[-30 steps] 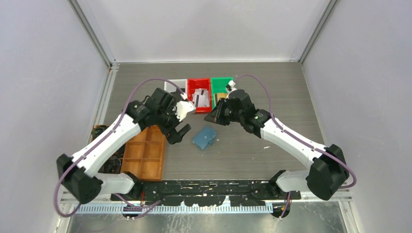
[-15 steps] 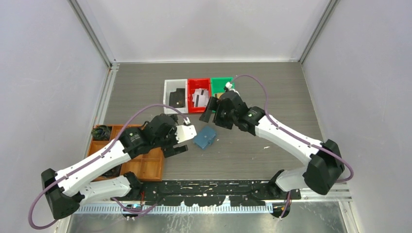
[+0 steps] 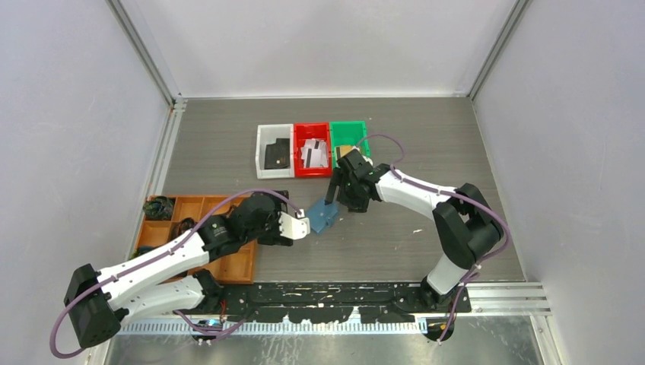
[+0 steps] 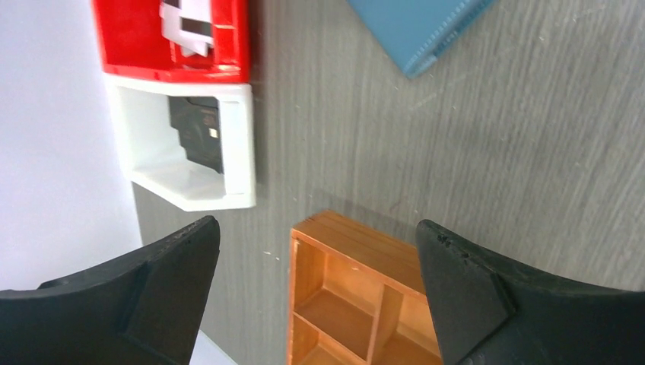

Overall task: Take the credit cards out of the card holder
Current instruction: Open the card holder at the center of the board.

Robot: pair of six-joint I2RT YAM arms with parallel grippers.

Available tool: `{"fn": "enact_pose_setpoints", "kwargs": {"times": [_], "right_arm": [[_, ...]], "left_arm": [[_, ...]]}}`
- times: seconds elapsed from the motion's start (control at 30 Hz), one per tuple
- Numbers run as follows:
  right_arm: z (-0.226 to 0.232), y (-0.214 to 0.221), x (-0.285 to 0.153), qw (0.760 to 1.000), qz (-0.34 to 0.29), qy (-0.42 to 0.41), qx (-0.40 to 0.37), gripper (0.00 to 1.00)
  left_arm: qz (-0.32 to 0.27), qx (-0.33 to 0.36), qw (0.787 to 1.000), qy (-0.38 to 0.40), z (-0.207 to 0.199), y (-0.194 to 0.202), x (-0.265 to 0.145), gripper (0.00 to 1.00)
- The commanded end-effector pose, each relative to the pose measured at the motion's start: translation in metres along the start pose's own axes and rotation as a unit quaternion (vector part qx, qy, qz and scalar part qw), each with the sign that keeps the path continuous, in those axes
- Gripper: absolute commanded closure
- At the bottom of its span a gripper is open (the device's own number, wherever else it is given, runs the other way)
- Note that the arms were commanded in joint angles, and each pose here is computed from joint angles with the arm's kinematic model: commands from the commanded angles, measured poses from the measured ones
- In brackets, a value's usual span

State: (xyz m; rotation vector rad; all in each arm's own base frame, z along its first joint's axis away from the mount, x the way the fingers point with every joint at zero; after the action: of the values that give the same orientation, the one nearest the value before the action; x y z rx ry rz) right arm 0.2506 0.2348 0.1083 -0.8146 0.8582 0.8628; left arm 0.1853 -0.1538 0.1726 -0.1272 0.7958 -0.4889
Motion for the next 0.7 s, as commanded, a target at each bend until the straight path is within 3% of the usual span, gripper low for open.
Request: {"fn": "enact_pose_setpoints", "kwargs": {"times": [0.0, 0.33, 0.67], "right_arm": [[0.023, -0.012, 0.005, 0.998, 0.016, -0.066, 0.018, 0.24], [0.039, -0.007, 0.021, 0.99, 0.061, -0.115, 0.052, 0.4], [0.054, -0.005, 0.02, 0.979, 0.086, -0.157, 0.098, 0.69]], "left_arm": [[-0.037, 0.016, 0.997, -0.066, 0.022, -0.011, -0.005, 0.0], [-0.053, 0.046, 0.994, -0.081, 0.018, -0.008, -0.009, 0.0], [-0.057, 0.043, 0.993, -0.089, 0.02, -0.011, -0.006, 0.0]]}}
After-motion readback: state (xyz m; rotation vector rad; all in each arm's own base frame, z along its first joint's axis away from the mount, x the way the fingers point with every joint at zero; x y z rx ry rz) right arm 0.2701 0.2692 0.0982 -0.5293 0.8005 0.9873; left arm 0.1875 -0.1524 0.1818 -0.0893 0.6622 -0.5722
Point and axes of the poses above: each gripper's point midway between its finger pads, its own x axis out along the fingers, its own z axis along the line the jaws close on, y = z × x, the point moved 6 cm from there along -x, back along the fingers, and after that the axes turned 10 degrees about x, right-handed, at the moved point
